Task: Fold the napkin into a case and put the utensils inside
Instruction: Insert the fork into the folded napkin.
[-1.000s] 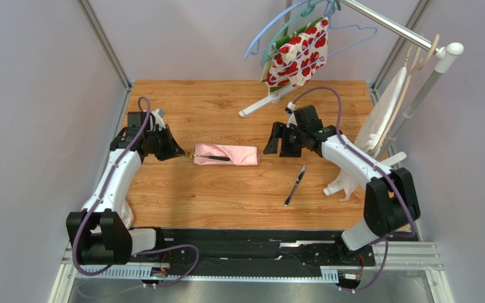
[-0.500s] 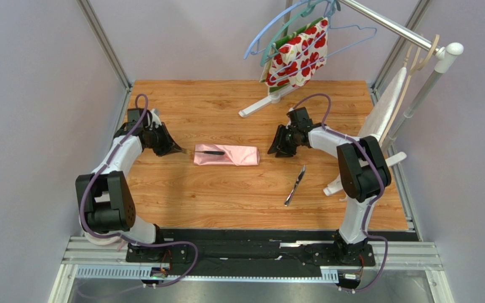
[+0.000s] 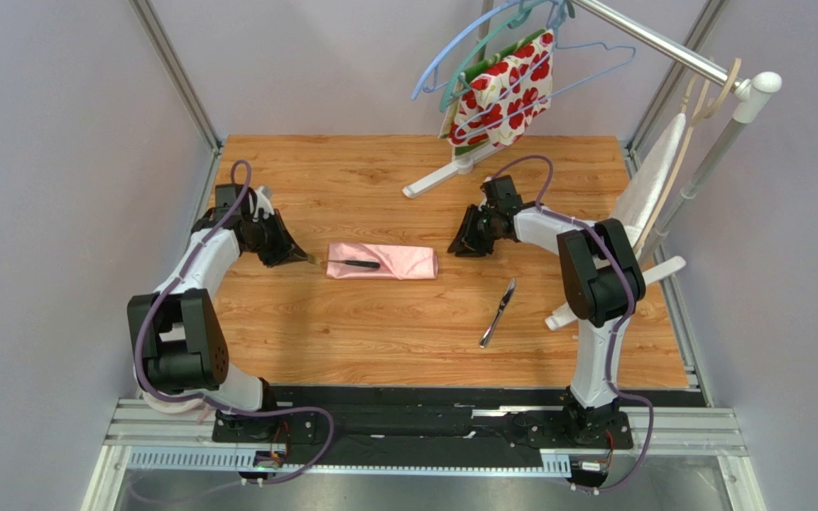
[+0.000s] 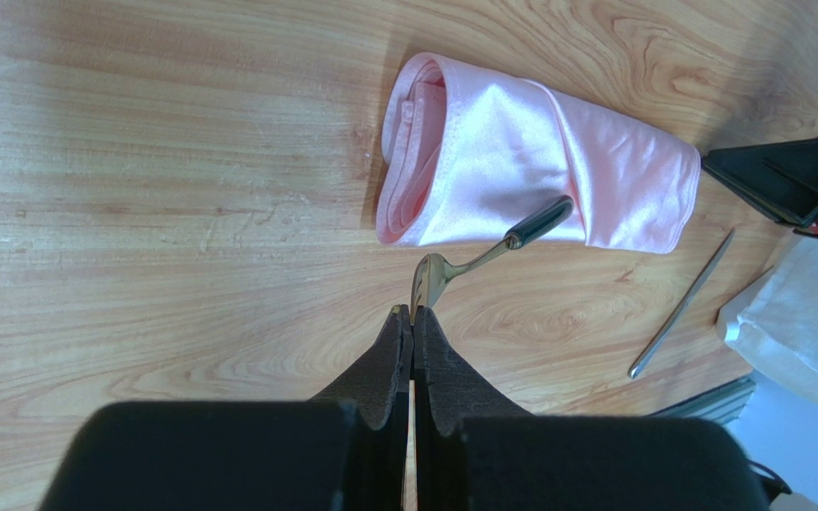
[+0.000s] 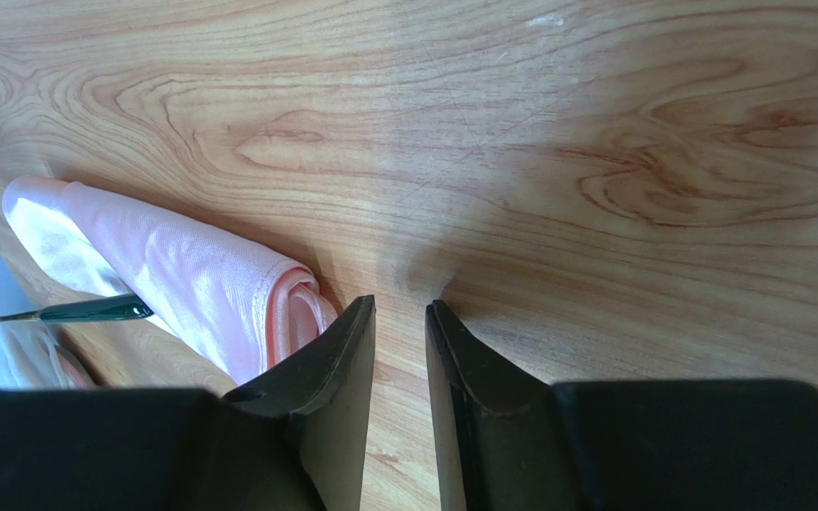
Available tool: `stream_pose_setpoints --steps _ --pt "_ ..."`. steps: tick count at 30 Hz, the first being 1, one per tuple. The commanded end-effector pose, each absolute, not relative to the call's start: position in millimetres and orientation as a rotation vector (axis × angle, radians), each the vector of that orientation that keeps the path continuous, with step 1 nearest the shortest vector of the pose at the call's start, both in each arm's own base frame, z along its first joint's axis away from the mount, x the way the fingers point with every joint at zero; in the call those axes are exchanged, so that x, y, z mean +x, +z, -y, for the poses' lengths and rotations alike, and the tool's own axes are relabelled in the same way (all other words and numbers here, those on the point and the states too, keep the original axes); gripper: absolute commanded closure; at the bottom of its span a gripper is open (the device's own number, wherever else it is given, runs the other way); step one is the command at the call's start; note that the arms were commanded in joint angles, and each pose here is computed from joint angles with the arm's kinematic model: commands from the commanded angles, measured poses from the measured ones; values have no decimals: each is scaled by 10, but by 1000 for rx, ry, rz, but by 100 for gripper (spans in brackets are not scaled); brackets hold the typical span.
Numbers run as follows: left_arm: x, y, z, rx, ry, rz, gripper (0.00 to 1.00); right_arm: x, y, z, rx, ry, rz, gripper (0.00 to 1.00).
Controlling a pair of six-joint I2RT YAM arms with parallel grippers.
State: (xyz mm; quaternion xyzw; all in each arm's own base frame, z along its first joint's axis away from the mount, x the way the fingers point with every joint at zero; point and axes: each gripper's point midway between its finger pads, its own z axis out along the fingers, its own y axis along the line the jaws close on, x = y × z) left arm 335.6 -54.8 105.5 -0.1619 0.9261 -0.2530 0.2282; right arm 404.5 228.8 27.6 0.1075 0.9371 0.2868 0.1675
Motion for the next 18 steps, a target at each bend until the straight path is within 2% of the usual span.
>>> stream_pose_setpoints --steps 1,8,18 --pt "3375 1221 547 -399 -711 -2516 100 4156 317 -2359 294 856 -2633 70" --pt "3456 1061 650 -453 -822 -2526 100 4150 323 -2409 282 859 -2636 70" --pt "3505 957 614 -471 -798 -2557 100 4122 267 -2472 311 860 -2652 70"
